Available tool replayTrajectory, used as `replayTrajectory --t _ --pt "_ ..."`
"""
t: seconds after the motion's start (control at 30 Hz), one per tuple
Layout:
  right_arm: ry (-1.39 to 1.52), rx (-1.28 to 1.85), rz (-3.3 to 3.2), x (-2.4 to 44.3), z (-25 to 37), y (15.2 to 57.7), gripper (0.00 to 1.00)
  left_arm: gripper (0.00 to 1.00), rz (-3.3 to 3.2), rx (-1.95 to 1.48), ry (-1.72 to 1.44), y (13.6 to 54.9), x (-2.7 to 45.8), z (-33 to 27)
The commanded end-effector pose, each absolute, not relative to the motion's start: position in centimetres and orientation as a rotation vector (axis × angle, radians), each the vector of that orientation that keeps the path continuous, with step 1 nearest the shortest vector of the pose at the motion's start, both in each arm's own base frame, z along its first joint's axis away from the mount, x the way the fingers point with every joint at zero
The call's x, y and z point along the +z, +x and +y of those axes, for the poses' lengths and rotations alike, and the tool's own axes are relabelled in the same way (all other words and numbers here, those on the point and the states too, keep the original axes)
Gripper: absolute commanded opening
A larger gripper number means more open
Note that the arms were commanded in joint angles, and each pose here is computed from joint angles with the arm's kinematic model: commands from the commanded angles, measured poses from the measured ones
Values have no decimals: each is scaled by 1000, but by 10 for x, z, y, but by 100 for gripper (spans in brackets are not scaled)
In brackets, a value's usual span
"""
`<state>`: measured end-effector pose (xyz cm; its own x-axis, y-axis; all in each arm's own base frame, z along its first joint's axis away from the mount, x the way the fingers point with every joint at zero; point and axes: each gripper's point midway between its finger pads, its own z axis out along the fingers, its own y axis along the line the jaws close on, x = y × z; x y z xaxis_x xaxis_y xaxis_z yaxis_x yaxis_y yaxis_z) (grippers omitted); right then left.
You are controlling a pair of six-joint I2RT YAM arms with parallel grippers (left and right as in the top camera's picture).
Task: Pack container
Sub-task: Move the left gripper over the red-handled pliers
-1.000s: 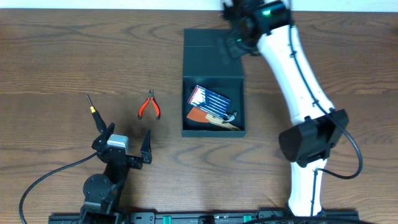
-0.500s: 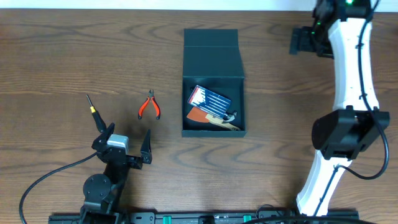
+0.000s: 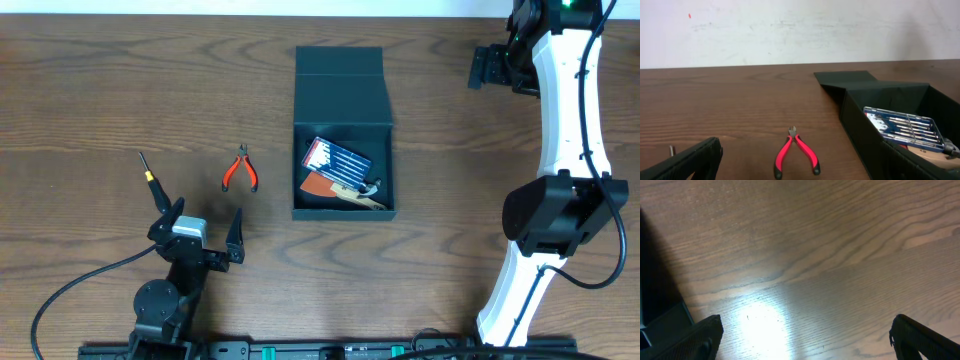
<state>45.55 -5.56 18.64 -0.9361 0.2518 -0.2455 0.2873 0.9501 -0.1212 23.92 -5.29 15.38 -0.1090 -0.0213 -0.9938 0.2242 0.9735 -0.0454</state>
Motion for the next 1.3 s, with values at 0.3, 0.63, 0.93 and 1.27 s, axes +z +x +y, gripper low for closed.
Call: replayTrajectory --t 0.3,0.63,0.93,1.27 --pt "424 -219 2825 204 -55 456 99 98 1692 -232 177 238 144 -58" --pt "423 -219 2825 204 -55 456 99 98 1665 -265 146 238 155 -59" --pt "423 -219 2825 204 -55 456 99 98 1778 -203 34 231 211 -39" --pt "424 -219 2825 204 -55 456 99 99 2091 -152 44 272 261 -46"
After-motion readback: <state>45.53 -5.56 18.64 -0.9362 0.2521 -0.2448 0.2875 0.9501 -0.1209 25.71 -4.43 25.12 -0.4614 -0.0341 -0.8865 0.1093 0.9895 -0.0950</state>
